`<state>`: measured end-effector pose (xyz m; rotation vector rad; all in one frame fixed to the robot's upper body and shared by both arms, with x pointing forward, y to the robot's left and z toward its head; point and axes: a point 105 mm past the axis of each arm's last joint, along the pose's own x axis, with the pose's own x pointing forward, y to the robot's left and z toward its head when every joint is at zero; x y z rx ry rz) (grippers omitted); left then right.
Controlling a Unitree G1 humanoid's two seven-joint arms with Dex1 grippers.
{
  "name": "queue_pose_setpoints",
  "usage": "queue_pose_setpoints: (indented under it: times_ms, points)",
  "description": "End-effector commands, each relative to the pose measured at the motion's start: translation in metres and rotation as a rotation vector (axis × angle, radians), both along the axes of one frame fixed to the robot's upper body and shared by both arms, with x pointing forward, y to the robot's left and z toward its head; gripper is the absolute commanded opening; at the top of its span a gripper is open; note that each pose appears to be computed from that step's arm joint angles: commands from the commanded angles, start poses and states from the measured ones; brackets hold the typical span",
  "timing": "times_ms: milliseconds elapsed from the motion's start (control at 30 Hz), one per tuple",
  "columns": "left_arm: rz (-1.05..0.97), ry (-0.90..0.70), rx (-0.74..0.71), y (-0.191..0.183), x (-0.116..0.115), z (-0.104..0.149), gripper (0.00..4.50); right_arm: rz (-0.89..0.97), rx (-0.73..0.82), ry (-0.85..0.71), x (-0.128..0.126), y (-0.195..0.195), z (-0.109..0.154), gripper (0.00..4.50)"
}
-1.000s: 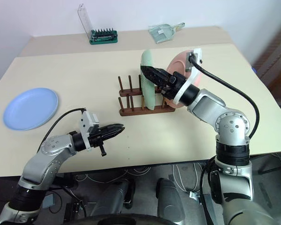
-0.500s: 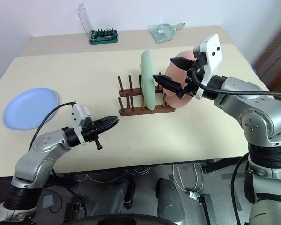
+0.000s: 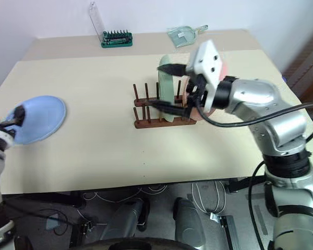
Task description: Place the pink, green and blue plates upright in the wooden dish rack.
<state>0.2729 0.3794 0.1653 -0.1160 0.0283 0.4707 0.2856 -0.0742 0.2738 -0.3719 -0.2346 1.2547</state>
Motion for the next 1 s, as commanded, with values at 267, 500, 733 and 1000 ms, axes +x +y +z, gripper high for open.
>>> queue_pose_setpoints:
  times_ms: [267, 500, 733, 1000]
  points:
    - [0.117, 0.188, -0.228, 0.015, -0.004, -0.035, 4.44, 0.15, 0.02, 0.058, -0.028, 0.021, -0.008, 4.47]
    - [0.153, 0.218, -0.352, 0.023, 0.009, -0.05, 3.56, 0.113, 0.031, 0.077, -0.029, 0.021, -0.014, 4.47]
    - [0.149, 0.128, -0.319, 0.02, 0.021, -0.034, 0.06, 0.057, 0.033, 0.061, -0.022, 0.018, -0.015, 4.47]
    - [-0.098, -0.39, 0.034, -0.054, 0.046, 0.094, 0.06, -0.019, 0.005, -0.113, -0.002, 0.021, 0.001, 4.47]
